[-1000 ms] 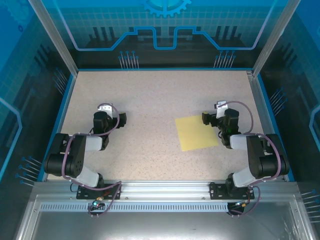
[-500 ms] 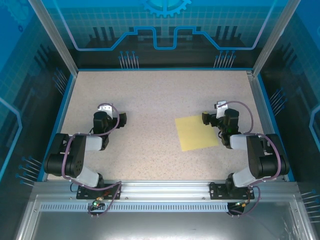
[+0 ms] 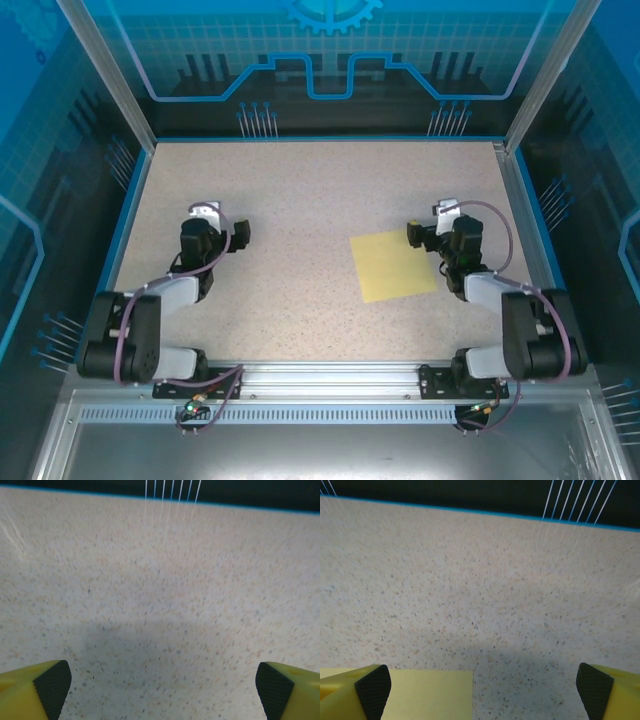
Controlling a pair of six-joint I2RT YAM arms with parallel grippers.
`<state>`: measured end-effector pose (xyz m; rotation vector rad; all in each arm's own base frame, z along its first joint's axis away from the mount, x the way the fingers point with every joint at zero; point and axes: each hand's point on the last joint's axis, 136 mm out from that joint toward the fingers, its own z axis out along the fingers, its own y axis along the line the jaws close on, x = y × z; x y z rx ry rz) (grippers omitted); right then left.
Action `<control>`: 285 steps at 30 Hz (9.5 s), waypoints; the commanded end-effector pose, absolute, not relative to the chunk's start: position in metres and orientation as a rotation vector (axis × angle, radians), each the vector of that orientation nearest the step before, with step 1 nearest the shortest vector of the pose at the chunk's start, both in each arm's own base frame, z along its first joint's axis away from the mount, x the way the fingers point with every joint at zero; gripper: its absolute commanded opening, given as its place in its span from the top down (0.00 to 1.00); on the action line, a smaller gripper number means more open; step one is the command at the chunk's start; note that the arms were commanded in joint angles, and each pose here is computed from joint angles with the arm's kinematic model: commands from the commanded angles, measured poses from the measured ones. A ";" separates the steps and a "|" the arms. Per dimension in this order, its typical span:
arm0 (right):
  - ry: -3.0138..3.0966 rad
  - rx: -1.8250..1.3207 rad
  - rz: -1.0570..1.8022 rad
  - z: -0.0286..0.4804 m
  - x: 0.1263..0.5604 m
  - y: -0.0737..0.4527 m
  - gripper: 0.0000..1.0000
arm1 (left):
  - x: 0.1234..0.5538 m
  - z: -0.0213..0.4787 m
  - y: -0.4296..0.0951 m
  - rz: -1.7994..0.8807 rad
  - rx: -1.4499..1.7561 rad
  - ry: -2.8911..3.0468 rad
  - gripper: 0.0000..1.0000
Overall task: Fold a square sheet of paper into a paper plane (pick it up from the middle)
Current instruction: Move the square sheet of paper to the center of the table, then first fold in half a square sheet of paper at the center of the table.
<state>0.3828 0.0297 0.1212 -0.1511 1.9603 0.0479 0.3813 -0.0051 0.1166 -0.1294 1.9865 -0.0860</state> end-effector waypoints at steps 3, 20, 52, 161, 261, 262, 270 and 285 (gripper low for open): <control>2.049 -0.145 0.157 0.145 0.360 0.049 0.01 | 0.366 0.136 -0.015 -0.162 -0.173 2.043 0.01; 2.419 -0.311 0.444 0.163 0.281 0.141 0.01 | 0.315 0.157 -0.135 -0.740 -0.122 2.397 0.01; 2.759 -0.282 0.059 0.056 0.303 0.126 0.01 | 0.283 0.139 -0.191 -1.064 -0.033 2.488 0.01; 2.979 -0.293 -0.021 -0.030 0.286 0.189 0.29 | 0.253 0.118 -0.182 -1.028 0.014 2.558 0.01; 2.678 -0.089 1.095 0.024 0.266 0.235 0.69 | 0.262 0.058 -0.279 -0.785 0.067 2.672 0.45; 2.675 -0.089 1.095 0.024 0.267 0.235 0.69 | 0.261 0.053 -0.279 -0.767 0.072 2.685 0.48; 2.676 -0.084 1.096 0.023 0.266 0.234 0.68 | 0.259 0.031 -0.288 -0.626 0.143 2.742 0.66; 2.688 -0.104 0.957 0.036 0.271 0.223 0.53 | 0.254 0.005 -0.291 -0.535 0.194 2.800 0.70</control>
